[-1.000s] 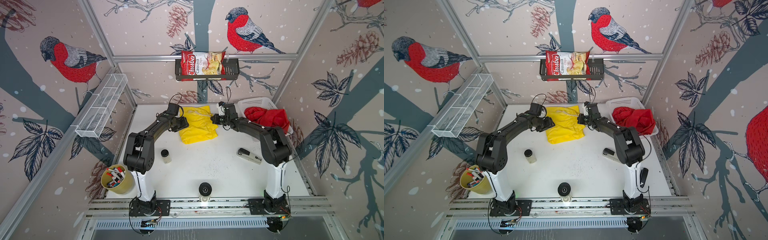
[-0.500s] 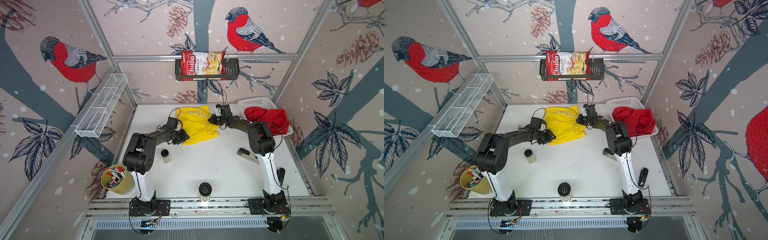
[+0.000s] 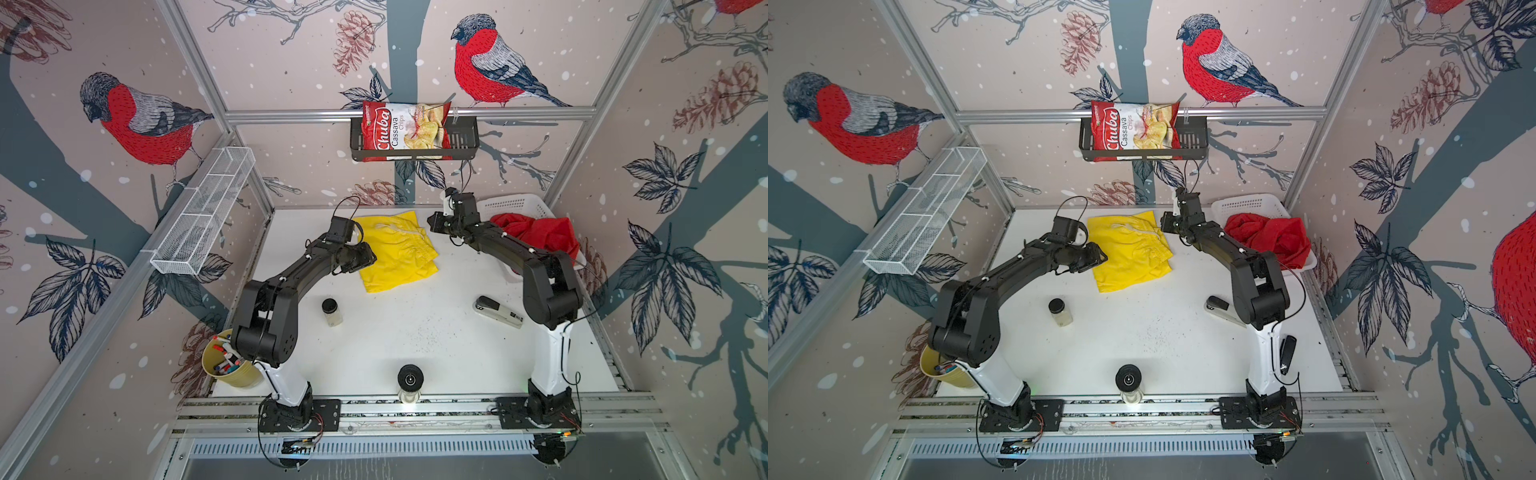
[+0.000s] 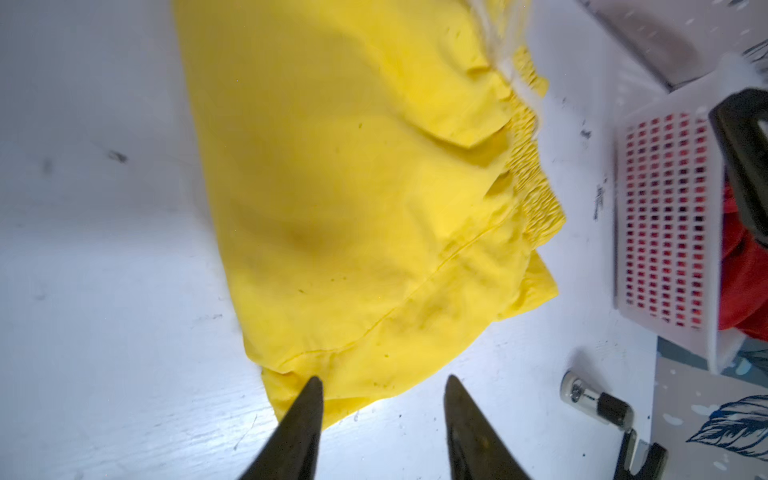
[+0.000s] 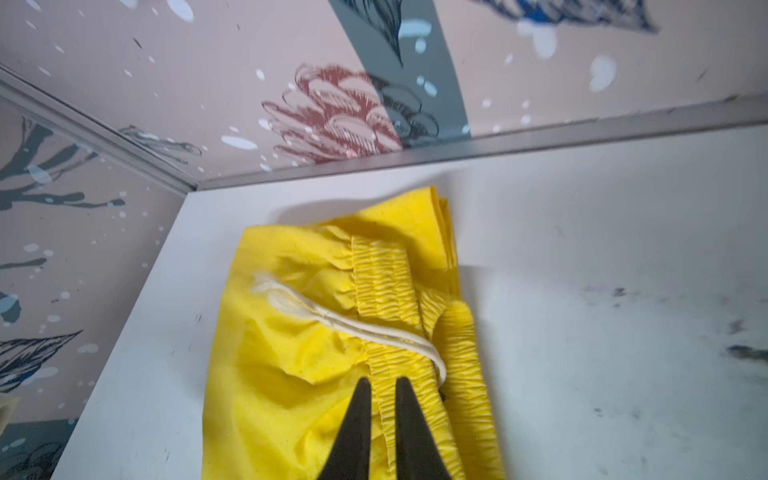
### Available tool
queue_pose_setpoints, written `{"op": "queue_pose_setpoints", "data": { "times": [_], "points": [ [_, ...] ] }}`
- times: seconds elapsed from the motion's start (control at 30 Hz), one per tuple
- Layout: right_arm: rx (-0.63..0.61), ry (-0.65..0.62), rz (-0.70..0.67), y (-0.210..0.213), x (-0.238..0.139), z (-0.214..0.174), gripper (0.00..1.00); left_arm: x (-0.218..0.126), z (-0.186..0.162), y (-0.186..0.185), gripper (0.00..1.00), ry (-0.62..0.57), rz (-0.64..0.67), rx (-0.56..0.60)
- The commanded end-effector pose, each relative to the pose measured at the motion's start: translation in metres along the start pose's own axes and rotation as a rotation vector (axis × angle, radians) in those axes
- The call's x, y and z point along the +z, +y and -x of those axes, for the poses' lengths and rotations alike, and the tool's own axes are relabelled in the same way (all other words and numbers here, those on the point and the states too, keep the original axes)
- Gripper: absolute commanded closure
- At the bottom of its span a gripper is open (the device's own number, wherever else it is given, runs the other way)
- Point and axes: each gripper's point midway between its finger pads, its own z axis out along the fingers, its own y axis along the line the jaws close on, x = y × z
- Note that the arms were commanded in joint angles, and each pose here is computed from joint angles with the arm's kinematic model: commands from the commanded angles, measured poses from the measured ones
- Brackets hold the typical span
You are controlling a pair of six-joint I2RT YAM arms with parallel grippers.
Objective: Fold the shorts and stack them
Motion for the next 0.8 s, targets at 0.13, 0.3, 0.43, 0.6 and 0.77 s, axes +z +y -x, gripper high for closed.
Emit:
{"op": "queue_pose_setpoints", "data": {
  "times": [0.13, 0.3, 0.43, 0.6, 0.77],
  "points": [
    [-0.034, -0.001, -0.050, 0.000, -0.008, -0.012, 0.83, 0.004, -0.001, 0.054, 0.25, -0.002, 0.103, -0.135],
    [-0.032, 0.047, -0.066, -0.010, -0.008, -0.038, 0.83, 0.016, 0.010, 0.049, 0.16, -0.061, -0.020, -0.185],
    [-0.026, 0.088, -0.076, -0.019, -0.005, -0.057, 0.83, 0.023, 0.024, 0.052, 0.16, -0.097, -0.033, -0.200],
    [-0.004, 0.099, -0.084, -0.030, -0.006, -0.068, 0.83, 0.040, 0.039, 0.057, 0.16, -0.130, -0.053, -0.217],
    [0.004, 0.087, -0.088, -0.033, -0.012, -0.065, 0.82, 0.064, 0.046, 0.063, 0.19, -0.108, -0.053, -0.240]
  ]
}}
